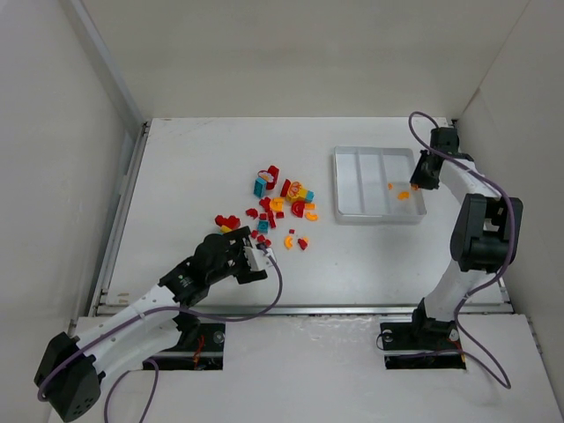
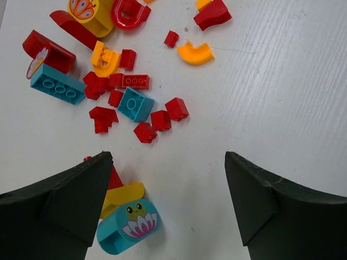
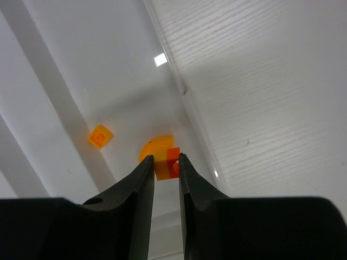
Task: Sort the legos into containers by color
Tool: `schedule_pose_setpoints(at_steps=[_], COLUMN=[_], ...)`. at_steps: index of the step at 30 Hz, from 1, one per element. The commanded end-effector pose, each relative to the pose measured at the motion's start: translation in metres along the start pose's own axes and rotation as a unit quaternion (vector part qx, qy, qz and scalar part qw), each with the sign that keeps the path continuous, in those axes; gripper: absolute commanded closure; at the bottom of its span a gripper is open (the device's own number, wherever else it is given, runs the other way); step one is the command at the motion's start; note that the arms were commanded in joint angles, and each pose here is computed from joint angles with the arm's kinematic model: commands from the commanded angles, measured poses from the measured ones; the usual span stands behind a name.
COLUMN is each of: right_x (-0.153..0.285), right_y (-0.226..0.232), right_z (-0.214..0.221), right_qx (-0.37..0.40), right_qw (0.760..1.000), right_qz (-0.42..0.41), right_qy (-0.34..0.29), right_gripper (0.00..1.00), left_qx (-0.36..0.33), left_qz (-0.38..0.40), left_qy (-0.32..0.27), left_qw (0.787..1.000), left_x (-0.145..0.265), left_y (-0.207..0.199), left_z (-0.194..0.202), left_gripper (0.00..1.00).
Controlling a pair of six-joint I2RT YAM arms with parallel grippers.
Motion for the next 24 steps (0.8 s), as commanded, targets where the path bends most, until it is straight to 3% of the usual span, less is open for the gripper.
schedule_pose_setpoints(at_steps=[1,4,8,9,12,15,20,21,24], right_x=[0.006,0.006,-0.004,-0.002,0.0,0.017,0.065,0.081,0.111], right_y=[0.013,0.016,0.017,0.02,0.031,0.048,0.1,0.135,0.175], right_z=[-0.017,-0.016,-0.006,-0.009,-0.006,-0.012,0.003,0.019,0.071], right_qx=[-0.004,0.005,0.016,0.021,0.036,0.059,0.161,0.204,0.304], right_qw=[0.999,0.999,0.999,0.998,0.996,0.994,0.977,0.961,0.922], right_qz=[-0.03,-0.039,-0.047,-0.056,-0.079,-0.089,-0.126,-0.167,-0.225], right_qy=[-0.03,-0.028,-0.007,-0.01,-0.006,-0.028,-0.068,-0.08,-0.081], right_gripper=[1.0,0.96,0.7,0.58,0.4,0.34,0.34,0.34,0.34], left_qx=[-0.007,-0.007,-0.008,-0.008,-0.008,-0.008,-0.003,-0.003,0.002], left_qz=[-0.02,-0.02,-0.022,-0.022,-0.022,-0.022,-0.029,-0.033,-0.038], left_qy=[-0.023,-0.023,-0.027,-0.027,-0.027,-0.027,-0.028,-0.025,-0.023], left_qw=[1.0,1.0,0.999,0.999,0.999,0.999,0.999,0.999,0.999], left_x=[0.0,0.0,0.0,0.0,0.0,0.0,0.002,0.002,0.004], left_y=[0.01,0.01,0.012,0.012,0.012,0.012,0.014,0.015,0.016], left_z=[-0.014,-0.014,-0.016,-0.016,-0.016,-0.016,-0.016,-0.015,-0.015], left_gripper=[0.18,0.18,0.18,0.18,0.18,0.18,0.17,0.17,0.17])
Point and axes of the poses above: each gripper's point midway between its finger pads, its own x axis back along the fingers, its own y axis along the line the jaws close on, z = x × y, the point moved 2 cm from there along x, back along the fingers, and after that the axes turned 4 degrees about x, right-handed, at the moved point
